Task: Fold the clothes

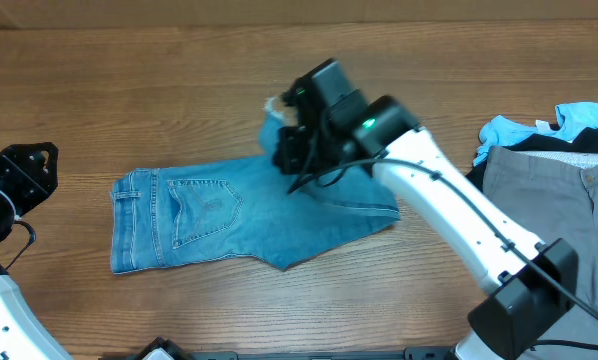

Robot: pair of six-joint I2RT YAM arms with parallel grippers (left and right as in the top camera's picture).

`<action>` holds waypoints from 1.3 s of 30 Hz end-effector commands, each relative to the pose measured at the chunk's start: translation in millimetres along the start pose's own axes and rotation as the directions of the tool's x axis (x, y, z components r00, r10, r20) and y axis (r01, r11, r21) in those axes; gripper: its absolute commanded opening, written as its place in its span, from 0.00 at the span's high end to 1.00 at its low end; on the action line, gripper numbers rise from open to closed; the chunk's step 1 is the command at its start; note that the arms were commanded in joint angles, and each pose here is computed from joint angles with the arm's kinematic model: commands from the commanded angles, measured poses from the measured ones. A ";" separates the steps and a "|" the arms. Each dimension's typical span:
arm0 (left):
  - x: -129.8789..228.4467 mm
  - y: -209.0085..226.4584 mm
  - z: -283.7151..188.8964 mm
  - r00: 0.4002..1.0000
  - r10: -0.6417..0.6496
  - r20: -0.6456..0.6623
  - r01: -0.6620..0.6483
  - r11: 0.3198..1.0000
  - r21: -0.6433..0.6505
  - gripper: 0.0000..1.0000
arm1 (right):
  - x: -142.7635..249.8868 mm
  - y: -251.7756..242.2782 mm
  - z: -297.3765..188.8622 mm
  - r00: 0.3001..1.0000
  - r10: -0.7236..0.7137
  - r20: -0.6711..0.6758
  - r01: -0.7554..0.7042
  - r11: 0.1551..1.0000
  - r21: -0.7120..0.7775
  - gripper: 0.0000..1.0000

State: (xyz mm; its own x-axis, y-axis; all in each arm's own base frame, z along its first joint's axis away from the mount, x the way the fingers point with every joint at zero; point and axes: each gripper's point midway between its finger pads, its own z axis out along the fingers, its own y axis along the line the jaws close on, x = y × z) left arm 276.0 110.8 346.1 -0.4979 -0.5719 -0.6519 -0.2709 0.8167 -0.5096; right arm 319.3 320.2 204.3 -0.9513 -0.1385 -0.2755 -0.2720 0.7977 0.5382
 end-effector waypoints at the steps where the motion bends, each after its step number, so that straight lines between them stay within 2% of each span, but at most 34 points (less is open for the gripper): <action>1: -4.3 -16.7 -6.8 0.999 0.028 0.020 -0.028 0.999 0.036 0.72 | 1.8 27.3 19.9 0.999 0.029 0.029 -0.028 1.000 -0.010 0.96; 16: 1.0 -22.5 -4.3 0.999 0.034 -0.001 -0.034 0.998 0.052 0.71 | 13.8 107.3 129.8 0.988 -0.130 0.078 0.143 0.972 -0.186 0.94; 19: 1.0 -22.5 -4.3 0.999 0.034 -0.001 -0.034 0.998 0.052 0.71 | 11.1 125.5 138.4 0.982 -0.158 0.107 0.181 0.948 -0.261 0.94; 24: 2.0 -24.7 -3.2 0.999 0.039 -0.006 -0.039 0.998 0.058 0.71 | 9.7 138.6 139.7 0.981 -0.141 0.130 0.174 0.939 -0.296 0.91; 34: 6.0 -32.3 0.2 0.998 0.063 -0.022 -0.061 0.995 0.074 0.70 | 18.6 148.4 144.2 0.978 -0.149 0.149 0.185 0.943 -0.275 0.88; 36: 5.8 -31.7 0.2 0.998 0.063 -0.022 -0.061 0.996 0.071 0.69 | 19.9 149.0 145.7 0.976 -0.151 0.159 0.189 0.947 -0.259 0.81; 37: 5.5 -31.7 0.2 0.998 0.063 -0.020 -0.061 0.996 0.071 0.67 | 20.7 150.0 146.2 0.975 -0.153 0.162 0.191 0.948 -0.256 0.64; 38: 5.2 -31.9 0.2 0.998 0.064 -0.019 -0.063 0.995 0.071 0.67 | 21.9 152.0 146.3 0.974 -0.156 0.164 0.195 0.946 -0.259 0.43; 39: 4.9 -31.9 0.2 0.998 0.065 -0.018 -0.063 0.995 0.071 0.66 | 21.3 154.6 145.8 0.972 -0.158 0.172 0.200 0.943 -0.265 0.28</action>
State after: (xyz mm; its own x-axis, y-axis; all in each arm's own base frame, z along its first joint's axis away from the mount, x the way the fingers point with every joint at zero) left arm 283.6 86.4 345.4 -0.5477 -0.5299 -0.6475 -0.2034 0.8350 -0.5113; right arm 280.5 518.1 157.6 -0.8709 -0.1722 -0.4604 -0.4676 0.5791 0.6679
